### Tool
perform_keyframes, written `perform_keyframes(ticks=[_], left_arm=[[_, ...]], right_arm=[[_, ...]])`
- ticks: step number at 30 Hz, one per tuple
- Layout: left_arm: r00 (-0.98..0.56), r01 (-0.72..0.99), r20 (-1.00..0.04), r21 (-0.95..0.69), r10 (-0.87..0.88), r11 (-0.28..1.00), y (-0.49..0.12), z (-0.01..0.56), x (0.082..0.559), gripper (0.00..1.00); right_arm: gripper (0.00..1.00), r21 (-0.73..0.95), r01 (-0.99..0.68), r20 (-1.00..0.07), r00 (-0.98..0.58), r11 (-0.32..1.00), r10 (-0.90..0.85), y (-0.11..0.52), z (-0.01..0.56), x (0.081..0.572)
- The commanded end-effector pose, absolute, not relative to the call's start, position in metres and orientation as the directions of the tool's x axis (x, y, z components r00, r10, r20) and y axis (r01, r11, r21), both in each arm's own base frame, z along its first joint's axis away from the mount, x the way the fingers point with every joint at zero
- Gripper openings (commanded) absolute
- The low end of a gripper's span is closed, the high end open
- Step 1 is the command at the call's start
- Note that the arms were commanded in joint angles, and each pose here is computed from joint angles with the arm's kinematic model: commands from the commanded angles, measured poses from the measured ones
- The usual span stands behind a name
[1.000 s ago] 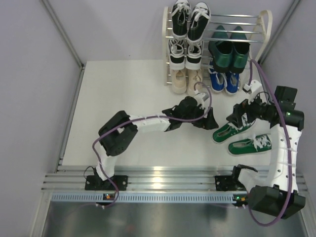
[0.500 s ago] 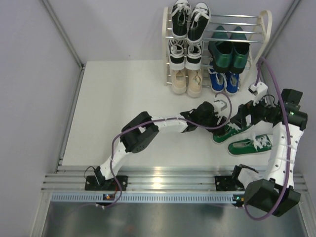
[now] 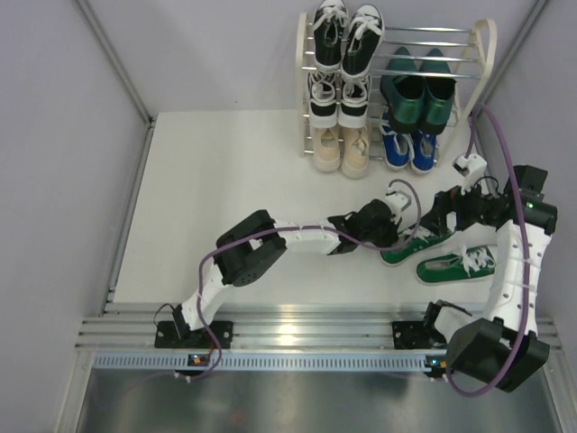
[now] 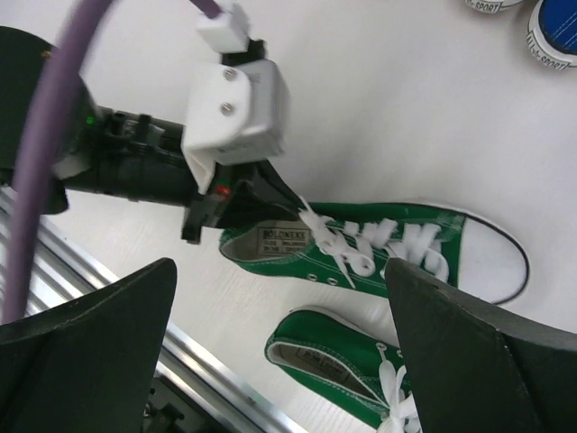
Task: Place and organize the shoes onto the shoe shelf
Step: Pick up the shoe at the center of the board.
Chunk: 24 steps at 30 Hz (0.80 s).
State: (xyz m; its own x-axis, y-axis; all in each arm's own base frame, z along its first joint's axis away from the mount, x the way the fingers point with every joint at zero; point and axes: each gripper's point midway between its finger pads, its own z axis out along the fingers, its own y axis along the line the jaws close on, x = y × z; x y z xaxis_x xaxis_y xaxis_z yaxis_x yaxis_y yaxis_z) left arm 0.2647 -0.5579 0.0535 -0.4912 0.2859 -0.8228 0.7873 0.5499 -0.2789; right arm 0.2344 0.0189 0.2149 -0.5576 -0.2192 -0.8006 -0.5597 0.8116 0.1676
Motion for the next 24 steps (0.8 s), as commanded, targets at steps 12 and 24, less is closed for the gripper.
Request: perform_keyframes(ticks=[12, 24], left_arm=[[-0.687, 0.225, -0.596, -0.718, -0.415, 0.659, -0.394, 0.166, 0.272, 0.0], [-0.53, 0.083, -0.571, -0.771, -0.627, 0.631, -0.336, 0.217, 0.272, 0.0]], right_arm=[[0.87, 0.392, -0.524, -0.726, -0.681, 0.756, -0.096, 0.084, 0.194, 0.259], [0.89, 0.415, -0.449, -0.71, -0.704, 0.791, -0.027, 0.199, 0.219, 0.287]])
